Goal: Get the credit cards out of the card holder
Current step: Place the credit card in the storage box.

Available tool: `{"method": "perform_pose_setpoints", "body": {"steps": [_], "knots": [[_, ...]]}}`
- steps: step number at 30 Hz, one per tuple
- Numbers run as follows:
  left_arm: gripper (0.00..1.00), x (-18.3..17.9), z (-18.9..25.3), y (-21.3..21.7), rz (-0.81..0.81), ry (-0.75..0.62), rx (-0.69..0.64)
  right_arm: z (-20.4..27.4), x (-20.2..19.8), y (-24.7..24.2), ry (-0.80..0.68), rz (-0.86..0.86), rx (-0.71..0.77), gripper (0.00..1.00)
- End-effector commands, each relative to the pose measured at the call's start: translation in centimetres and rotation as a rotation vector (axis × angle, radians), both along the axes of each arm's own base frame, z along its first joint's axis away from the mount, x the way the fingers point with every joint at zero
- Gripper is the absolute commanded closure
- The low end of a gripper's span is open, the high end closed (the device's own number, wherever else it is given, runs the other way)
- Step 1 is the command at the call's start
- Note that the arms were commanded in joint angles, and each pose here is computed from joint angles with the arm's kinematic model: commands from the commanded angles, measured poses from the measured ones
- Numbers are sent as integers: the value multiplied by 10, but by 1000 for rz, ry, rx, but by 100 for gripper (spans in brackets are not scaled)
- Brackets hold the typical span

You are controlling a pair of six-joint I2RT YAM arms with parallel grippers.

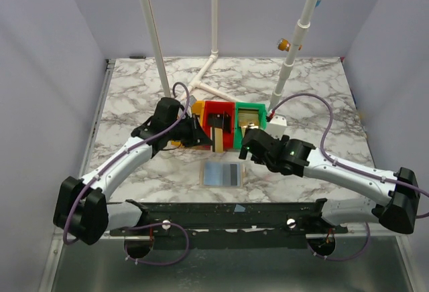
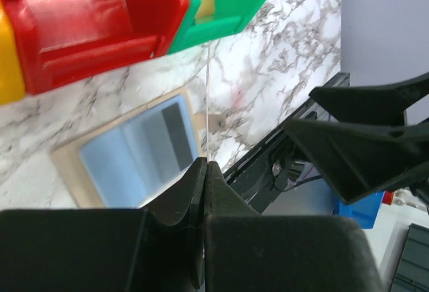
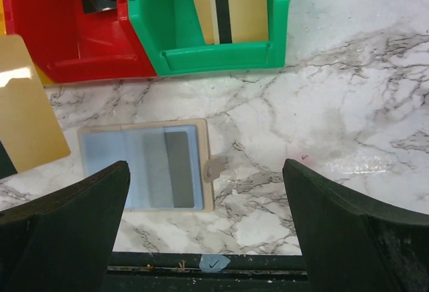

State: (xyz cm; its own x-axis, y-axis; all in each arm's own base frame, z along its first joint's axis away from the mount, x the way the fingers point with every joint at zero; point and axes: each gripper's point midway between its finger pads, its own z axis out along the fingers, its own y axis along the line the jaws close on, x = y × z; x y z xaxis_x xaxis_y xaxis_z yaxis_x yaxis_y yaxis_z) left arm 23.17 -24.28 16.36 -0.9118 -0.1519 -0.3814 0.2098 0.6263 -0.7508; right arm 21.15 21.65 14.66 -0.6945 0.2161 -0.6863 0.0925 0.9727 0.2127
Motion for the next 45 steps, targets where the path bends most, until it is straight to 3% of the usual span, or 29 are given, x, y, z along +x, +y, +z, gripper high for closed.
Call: {"method": "perform_pose_setpoints", "body": {"steps": [1, 19, 45], "knots": [[100, 26, 20, -22, -6, -51, 14, 19, 4, -26, -64, -97, -11, 0], [100, 86, 21, -104, -76, -48, 96, 33, -4, -54, -97, -161, 2, 0], [100, 136, -43, -165, -16, 57, 218, 31, -7, -51, -71, -147, 0, 0]]}}
